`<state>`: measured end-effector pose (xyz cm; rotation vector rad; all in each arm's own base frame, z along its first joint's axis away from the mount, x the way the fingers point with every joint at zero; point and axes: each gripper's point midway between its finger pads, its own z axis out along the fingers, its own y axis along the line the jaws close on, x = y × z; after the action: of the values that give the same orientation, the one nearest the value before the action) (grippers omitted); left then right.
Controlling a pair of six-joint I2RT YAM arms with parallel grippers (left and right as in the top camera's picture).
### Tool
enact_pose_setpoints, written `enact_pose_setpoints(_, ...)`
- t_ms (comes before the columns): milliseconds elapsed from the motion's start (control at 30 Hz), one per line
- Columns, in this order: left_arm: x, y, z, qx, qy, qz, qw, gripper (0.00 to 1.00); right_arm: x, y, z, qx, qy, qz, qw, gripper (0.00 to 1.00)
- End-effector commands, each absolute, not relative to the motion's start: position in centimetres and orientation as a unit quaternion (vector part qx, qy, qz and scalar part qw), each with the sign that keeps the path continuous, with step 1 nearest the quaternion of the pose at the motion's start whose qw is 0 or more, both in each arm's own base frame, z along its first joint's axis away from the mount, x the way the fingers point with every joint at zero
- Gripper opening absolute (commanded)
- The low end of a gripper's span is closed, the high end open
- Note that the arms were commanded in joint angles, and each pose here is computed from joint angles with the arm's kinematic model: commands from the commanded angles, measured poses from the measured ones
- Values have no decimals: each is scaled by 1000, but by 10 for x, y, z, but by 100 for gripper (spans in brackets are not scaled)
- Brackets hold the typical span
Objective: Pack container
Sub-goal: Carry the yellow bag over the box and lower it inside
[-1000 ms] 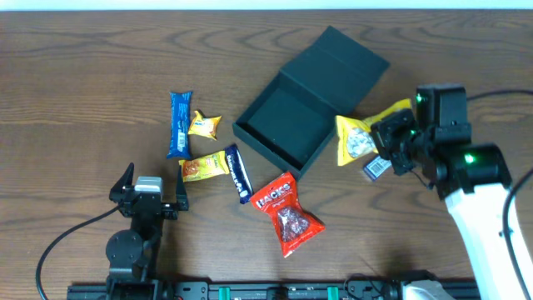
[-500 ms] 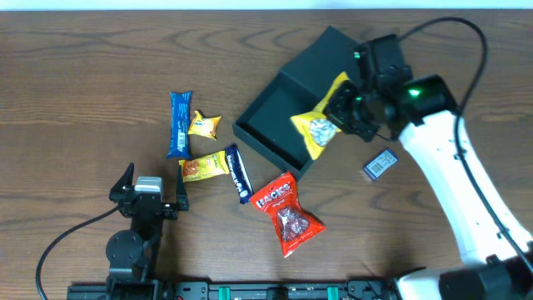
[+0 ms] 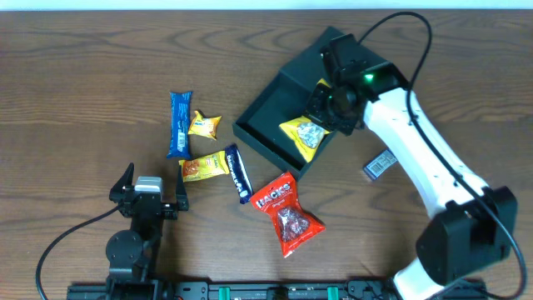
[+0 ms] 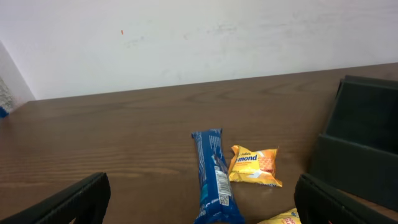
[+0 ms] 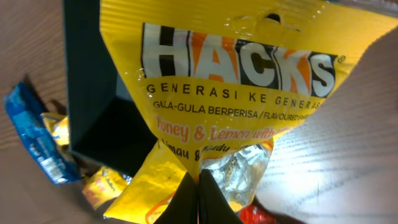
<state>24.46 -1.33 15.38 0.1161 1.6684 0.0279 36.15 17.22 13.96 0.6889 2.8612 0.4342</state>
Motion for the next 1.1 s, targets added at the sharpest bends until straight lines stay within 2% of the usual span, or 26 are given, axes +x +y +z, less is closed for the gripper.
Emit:
enact_pose_setpoints(0, 243, -9, 135, 44, 760, 19, 648, 95, 366, 187, 139, 202, 963, 151, 91, 2)
enact_pose_setpoints(300, 243, -9, 135, 44, 760, 19, 648, 95, 371, 201, 125, 188, 966, 151, 89, 2)
enact_pose_setpoints(600, 243, -9, 135, 44, 760, 19, 648, 95, 363, 178, 117, 209, 970, 88, 88, 2)
enact_pose_setpoints(1067, 243, -9, 135, 44, 760, 19, 648, 95, 362, 171, 106, 216, 971, 50, 93, 2)
